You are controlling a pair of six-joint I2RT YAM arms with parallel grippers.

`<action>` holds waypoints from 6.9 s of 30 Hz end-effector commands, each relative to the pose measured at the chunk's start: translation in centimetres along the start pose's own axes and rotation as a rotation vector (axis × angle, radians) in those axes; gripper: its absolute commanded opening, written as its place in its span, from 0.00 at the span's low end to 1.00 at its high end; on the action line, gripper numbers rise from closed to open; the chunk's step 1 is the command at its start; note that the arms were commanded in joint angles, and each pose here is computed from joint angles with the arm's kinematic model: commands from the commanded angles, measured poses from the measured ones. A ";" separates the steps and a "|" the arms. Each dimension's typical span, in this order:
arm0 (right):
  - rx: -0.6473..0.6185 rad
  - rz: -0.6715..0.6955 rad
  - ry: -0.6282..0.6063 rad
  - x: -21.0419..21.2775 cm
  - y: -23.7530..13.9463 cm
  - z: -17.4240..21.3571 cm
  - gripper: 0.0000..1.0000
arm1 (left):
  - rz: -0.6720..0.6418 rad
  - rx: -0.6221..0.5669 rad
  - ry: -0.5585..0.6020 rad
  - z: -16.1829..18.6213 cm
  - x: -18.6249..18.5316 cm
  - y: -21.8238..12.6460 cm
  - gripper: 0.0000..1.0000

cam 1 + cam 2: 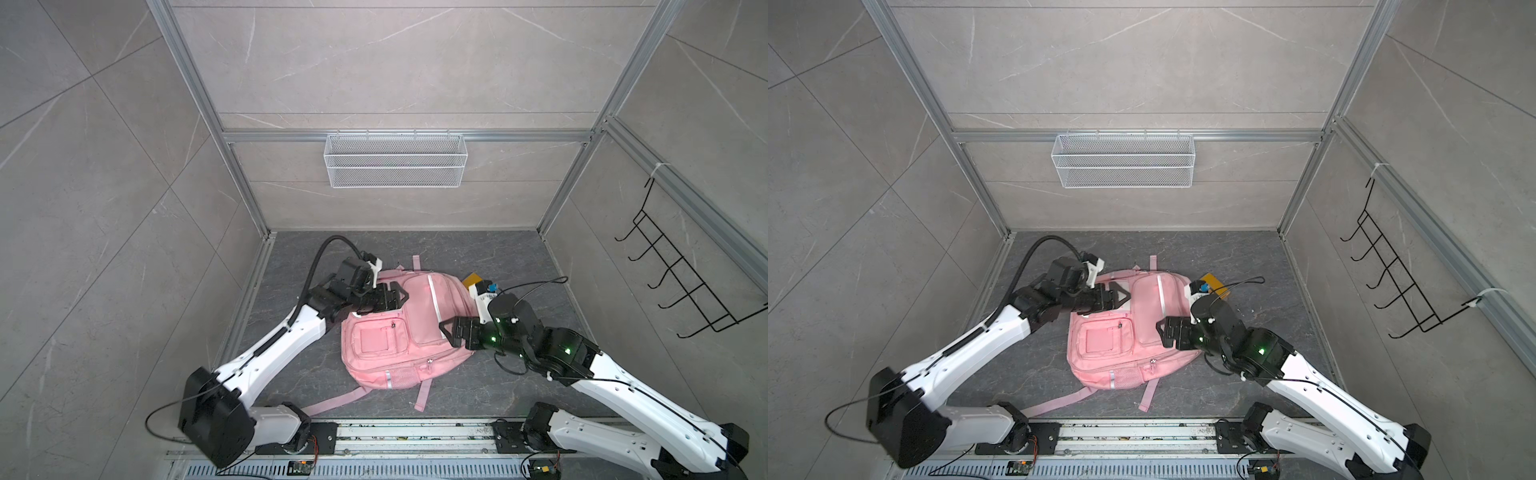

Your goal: Pack the student bag

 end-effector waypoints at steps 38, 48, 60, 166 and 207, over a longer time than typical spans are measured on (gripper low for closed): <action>0.272 0.535 -0.141 -0.2 12.8 10.1 0.25 | -0.164 0.091 -0.256 12.4 9.2 -2.5 0.81; 0.284 0.415 -0.178 0.6 12.5 9.6 0.00 | -0.164 0.056 -0.278 12.2 9.9 -1.2 0.90; 0.209 0.416 -0.099 -1.9 8.5 8.1 0.00 | -0.344 -0.018 -0.233 10.9 11.3 -1.8 0.00; 0.324 0.557 -0.152 2.6 13.6 4.6 0.43 | -0.118 -0.138 -0.197 4.8 13.0 -5.9 0.00; 0.316 0.697 -0.248 2.9 15.1 3.2 0.32 | -0.126 -0.172 -0.198 5.0 13.1 -5.9 0.00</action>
Point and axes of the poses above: each gripper's point midway between its finger pads, its own y axis out along the fingers, its own x axis along the line the jaws close on, z = x × y, the point moved 8 cm from there along -y, back along the fingers, and after that the axes turned 9 degrees about y, right-handed, at the moved point
